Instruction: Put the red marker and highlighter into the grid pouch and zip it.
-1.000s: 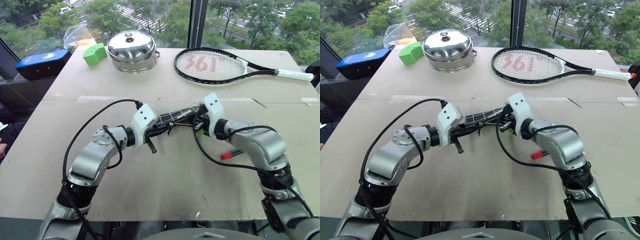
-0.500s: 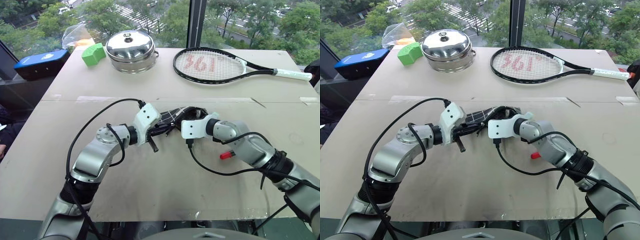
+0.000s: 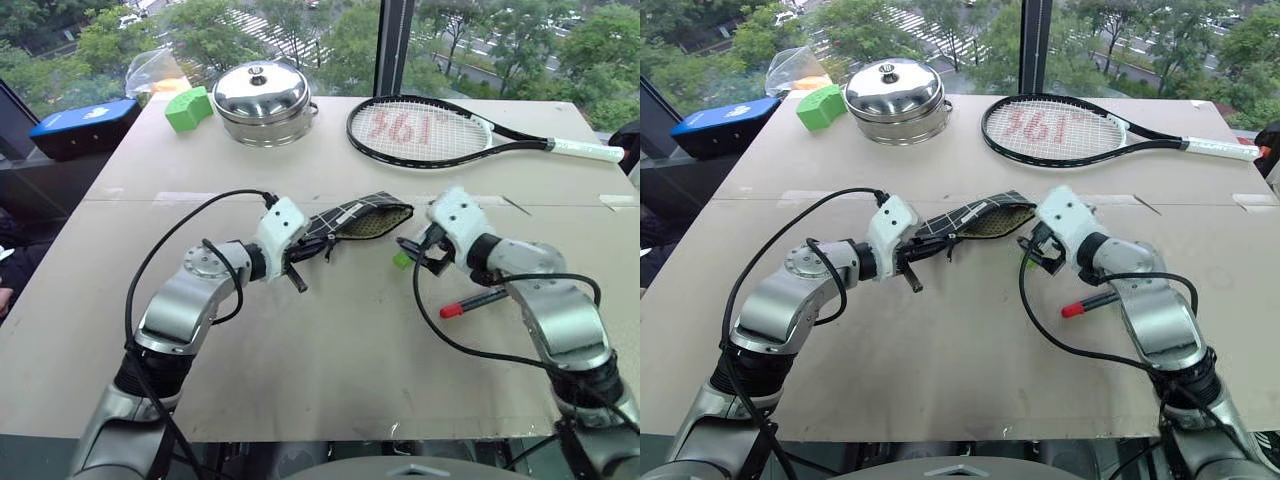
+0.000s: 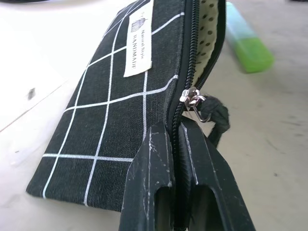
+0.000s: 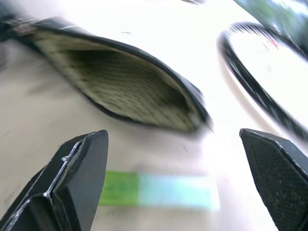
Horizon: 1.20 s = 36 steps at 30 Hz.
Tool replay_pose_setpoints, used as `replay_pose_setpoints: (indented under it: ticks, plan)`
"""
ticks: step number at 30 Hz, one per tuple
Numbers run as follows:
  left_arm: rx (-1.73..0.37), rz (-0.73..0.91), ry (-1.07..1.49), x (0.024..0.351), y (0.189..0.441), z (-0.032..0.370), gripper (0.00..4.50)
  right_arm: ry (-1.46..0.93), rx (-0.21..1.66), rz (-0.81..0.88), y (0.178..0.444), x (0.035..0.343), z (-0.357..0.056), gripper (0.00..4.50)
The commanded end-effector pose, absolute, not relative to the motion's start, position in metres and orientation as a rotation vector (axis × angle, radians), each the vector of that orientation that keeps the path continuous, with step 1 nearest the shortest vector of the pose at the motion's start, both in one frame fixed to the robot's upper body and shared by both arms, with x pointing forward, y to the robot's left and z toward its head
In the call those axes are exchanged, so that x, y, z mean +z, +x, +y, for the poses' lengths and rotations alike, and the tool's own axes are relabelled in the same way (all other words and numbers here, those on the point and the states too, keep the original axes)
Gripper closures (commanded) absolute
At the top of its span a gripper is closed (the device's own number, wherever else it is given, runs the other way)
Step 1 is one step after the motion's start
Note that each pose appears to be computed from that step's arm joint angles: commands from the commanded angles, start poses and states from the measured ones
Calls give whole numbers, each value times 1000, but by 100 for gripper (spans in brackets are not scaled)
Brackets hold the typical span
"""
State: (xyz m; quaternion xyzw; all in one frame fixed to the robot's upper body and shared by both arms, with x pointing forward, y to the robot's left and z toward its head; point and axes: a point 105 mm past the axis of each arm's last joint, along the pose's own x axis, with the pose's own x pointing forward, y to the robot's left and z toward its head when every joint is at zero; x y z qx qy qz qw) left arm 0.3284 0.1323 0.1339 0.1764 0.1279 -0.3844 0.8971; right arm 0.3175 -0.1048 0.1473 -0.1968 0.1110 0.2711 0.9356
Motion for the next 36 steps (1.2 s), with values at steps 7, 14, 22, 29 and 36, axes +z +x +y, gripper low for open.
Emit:
replay_pose_setpoints:
  ticks: [7,14,22,29,36]
  plan:
    - [-743,217,382,149,335,141,450,60,146,618,338,125,-103,6]
    - [-737,220,380,149,333,142,450,83,-9,792,347,101,-95,6]
    - [-730,218,377,148,328,141,450,21,37,794,345,94,-89,320]
    - [-753,204,376,150,328,135,450,-258,334,530,331,140,-106,429]
    - [-812,184,411,151,331,124,450,-896,713,209,306,176,-107,429]
